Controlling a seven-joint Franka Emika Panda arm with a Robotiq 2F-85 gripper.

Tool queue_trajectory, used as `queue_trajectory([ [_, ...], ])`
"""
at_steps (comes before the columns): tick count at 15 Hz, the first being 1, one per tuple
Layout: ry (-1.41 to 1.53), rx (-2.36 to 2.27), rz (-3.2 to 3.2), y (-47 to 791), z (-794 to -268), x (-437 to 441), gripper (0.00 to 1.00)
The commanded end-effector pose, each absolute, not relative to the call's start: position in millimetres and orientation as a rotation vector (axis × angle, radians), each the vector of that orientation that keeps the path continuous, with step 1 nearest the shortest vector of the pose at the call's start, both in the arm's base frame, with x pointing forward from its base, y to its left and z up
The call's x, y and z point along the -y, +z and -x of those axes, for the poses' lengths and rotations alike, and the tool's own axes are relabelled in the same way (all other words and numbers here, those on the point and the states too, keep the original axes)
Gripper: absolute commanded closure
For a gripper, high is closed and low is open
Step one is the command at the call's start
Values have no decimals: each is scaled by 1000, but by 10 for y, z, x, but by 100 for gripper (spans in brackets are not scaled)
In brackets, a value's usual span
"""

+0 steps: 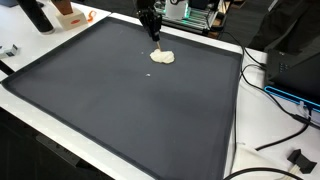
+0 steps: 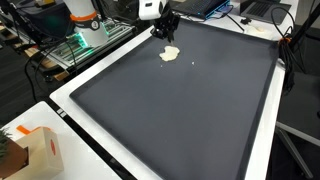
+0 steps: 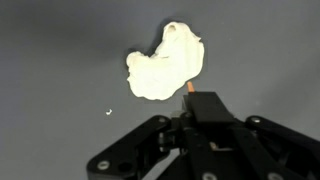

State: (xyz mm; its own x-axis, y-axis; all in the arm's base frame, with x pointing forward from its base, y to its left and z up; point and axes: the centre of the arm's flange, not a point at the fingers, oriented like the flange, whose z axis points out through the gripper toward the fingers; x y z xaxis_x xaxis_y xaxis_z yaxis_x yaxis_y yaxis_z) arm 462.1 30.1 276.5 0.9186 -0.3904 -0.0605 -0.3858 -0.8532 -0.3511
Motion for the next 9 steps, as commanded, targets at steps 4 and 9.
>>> queue_trajectory([
  [4,-42,-594,2942,3007,-4424,-559,97],
  [9,-84,-581,3140,3041,-4425,-740,97],
])
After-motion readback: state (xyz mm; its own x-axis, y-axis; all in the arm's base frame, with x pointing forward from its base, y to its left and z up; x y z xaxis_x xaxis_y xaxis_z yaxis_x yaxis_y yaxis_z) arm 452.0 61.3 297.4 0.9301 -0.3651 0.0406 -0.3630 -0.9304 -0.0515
